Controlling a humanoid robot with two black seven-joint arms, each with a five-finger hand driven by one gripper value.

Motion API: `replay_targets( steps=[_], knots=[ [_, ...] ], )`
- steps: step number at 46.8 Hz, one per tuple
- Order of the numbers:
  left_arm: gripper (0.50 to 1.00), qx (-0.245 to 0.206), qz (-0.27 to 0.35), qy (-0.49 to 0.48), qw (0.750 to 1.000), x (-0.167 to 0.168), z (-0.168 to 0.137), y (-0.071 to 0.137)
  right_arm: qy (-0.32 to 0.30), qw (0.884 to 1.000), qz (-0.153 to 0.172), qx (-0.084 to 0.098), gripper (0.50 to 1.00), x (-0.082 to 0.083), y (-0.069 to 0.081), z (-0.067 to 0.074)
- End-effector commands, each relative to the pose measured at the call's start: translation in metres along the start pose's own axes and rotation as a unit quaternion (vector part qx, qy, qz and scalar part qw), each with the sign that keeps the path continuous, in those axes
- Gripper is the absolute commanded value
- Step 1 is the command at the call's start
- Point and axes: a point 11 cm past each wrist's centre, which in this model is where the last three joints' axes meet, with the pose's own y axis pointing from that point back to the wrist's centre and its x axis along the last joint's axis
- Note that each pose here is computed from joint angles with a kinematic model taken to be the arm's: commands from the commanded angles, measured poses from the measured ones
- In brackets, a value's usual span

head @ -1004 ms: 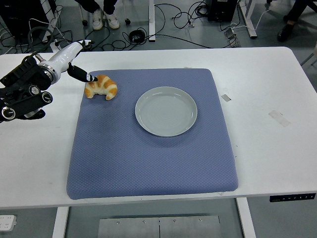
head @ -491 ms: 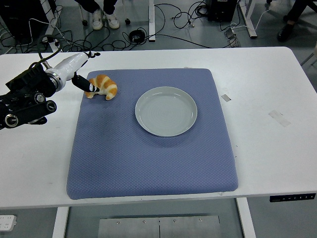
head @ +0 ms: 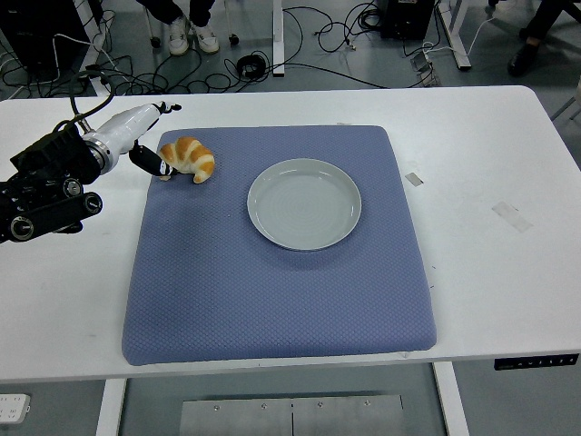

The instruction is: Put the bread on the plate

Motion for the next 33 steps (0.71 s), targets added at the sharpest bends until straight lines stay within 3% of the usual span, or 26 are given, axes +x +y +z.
replay_targets(
  steps=[1,33],
  knots=[
    [0.968,-0.003,-0.002,-0.001,1.0,-0.003,0.003,-0.001,0.0,1.0,0.0,0.0,1.0,0.0,0.0,0.0],
    [0.968,-0.002,-0.029,-0.021,0.999,-0.019,0.01,-0.01,0.0,1.0,0.0,0.0,1.0,0.0,0.0,0.0]
  ],
)
